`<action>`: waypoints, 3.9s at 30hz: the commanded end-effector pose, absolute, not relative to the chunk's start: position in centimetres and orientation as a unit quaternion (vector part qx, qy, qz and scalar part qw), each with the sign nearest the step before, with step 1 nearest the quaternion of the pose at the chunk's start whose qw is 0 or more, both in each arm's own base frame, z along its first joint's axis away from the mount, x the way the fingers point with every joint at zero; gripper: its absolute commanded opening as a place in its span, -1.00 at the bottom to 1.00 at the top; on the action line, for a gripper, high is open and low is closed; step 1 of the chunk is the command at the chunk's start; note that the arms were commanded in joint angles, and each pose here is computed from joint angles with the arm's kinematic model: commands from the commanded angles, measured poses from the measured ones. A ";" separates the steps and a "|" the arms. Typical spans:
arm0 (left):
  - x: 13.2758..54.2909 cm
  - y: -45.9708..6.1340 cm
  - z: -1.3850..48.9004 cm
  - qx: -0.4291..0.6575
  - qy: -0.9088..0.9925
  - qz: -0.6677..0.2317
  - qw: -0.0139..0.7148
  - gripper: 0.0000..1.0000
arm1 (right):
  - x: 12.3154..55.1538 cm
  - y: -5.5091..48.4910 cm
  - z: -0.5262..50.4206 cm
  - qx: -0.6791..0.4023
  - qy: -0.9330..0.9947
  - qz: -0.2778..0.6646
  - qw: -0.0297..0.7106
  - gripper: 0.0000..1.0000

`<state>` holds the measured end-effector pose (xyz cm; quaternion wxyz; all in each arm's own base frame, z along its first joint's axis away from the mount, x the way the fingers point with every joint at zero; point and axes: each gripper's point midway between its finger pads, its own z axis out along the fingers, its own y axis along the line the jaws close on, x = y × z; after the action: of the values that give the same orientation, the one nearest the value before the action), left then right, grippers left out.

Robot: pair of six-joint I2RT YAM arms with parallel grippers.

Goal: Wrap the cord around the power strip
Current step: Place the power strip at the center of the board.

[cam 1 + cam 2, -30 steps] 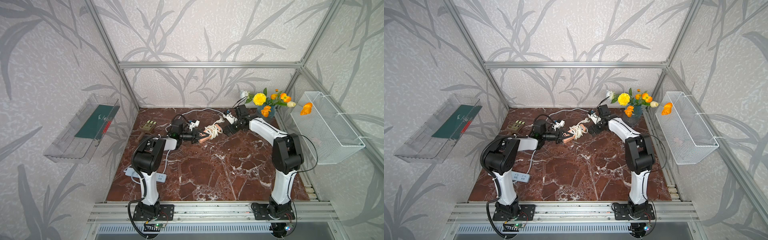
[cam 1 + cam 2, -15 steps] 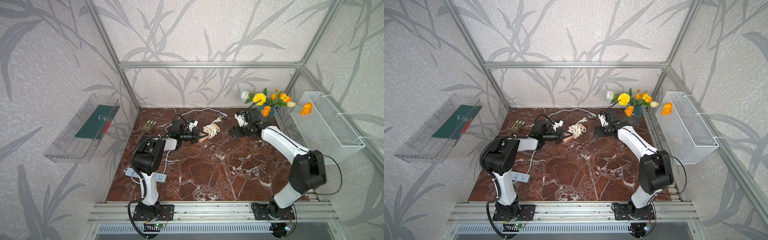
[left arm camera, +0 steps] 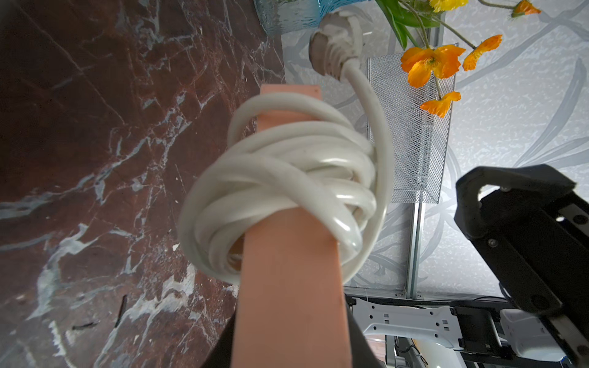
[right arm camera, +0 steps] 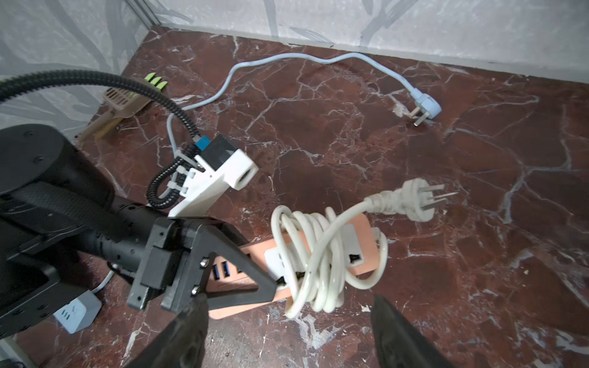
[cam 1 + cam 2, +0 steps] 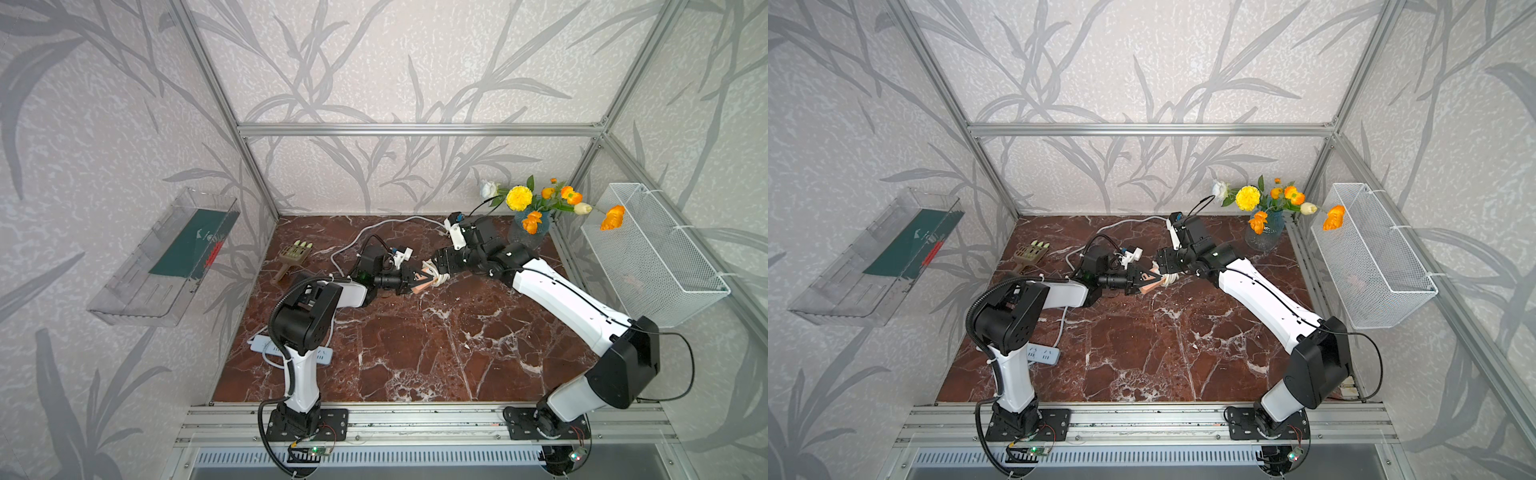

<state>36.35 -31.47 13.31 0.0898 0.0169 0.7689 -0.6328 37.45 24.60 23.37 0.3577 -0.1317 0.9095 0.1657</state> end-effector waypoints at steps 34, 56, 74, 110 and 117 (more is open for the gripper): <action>35.0 -34.1 18.7 0.094 0.733 -0.661 0.130 -0.93 | 38.4 24.4 11.8 -0.140 0.958 0.077 0.238 -0.80; 32.0 -31.7 15.2 0.116 0.805 -0.575 0.096 0.24 | 36.0 19.0 11.7 -0.133 0.961 0.018 0.242 -1.00; 31.8 -24.7 18.3 0.111 0.822 -0.537 0.156 0.27 | 33.4 8.5 12.1 -0.093 0.961 -0.115 0.232 -1.00; 33.0 -23.5 20.5 0.097 0.819 -0.531 0.193 0.26 | 31.4 6.2 11.8 -0.037 0.973 -0.101 0.205 0.25; 33.3 -23.3 20.8 0.093 0.821 -0.527 0.198 0.25 | 31.5 6.2 12.7 -0.037 0.972 -0.103 0.210 0.29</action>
<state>32.78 -23.70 19.21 0.1750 0.0910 0.8238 -0.5315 31.69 6.48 11.35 0.2043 -0.0395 0.9728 -0.1020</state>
